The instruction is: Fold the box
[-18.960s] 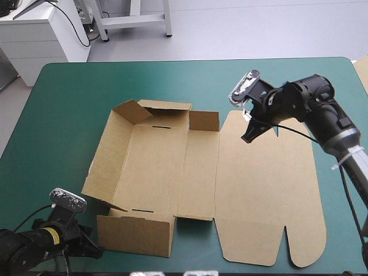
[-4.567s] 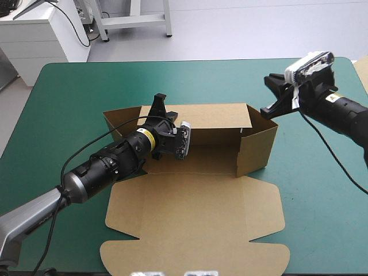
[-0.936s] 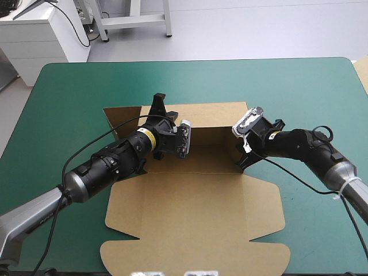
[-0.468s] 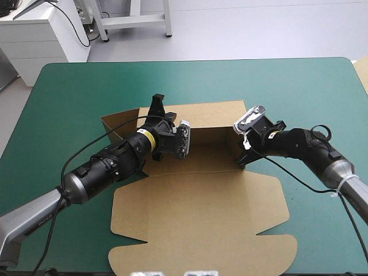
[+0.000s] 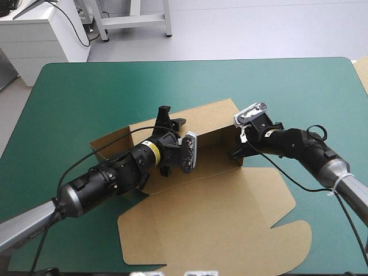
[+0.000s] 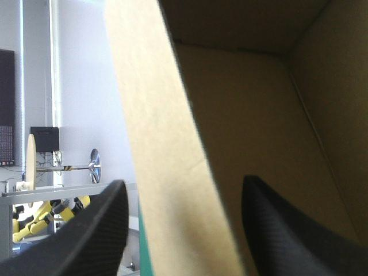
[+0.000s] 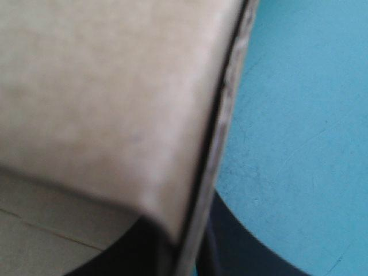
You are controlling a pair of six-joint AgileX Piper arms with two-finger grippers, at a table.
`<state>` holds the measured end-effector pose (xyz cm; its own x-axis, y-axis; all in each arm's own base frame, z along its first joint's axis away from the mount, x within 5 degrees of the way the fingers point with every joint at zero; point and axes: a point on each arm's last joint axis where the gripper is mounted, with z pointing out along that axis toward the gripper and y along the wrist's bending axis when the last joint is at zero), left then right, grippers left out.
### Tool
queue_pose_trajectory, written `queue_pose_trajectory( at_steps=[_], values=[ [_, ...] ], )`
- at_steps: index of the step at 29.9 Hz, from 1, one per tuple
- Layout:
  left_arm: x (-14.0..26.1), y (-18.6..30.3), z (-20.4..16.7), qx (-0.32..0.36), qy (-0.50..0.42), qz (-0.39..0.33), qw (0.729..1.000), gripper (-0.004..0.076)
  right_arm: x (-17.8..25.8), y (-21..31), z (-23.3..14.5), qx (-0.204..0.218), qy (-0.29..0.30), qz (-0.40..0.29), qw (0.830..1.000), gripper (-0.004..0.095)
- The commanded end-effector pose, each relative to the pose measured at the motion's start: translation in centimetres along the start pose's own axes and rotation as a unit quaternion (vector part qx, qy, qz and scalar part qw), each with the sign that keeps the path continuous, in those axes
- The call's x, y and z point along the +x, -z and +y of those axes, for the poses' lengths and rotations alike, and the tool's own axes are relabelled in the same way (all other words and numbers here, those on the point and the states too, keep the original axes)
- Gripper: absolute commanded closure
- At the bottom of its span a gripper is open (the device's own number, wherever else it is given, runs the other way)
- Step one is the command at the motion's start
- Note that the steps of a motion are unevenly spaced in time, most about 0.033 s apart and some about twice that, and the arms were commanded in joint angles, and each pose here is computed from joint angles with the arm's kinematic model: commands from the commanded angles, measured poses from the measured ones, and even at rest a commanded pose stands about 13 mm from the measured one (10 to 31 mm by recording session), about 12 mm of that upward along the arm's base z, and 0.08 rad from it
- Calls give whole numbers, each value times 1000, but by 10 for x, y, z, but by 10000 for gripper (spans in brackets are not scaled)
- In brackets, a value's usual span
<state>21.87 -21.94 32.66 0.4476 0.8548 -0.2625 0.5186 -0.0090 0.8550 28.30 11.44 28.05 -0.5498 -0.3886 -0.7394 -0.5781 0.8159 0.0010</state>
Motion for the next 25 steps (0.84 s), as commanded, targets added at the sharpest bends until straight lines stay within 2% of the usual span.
queue_pose_trajectory(
  at_steps=[1, 7, 11, 18, 25],
  values=[
    [-13, 29, 21, -52, 12, -48, 997, 278, -13, 13, 5, -9, -13, -30, 999, 927],
    [-12, 54, 32, -82, 22, -61, 995, 276, -14, 13, 3, 0, -38, -40, 998, 927],
    [-24, 72, 32, -89, 14, -89, 992, 276, -17, 13, -1, 22, -64, -54, 996, 927],
    [-50, 87, 16, -60, -14, -120, 991, 276, -20, 14, -7, 53, -81, -77, 992, 927],
    [-69, 97, 7, -41, -31, -146, 988, 278, -20, 14, -9, 63, -81, -79, 992, 927]
  ],
)
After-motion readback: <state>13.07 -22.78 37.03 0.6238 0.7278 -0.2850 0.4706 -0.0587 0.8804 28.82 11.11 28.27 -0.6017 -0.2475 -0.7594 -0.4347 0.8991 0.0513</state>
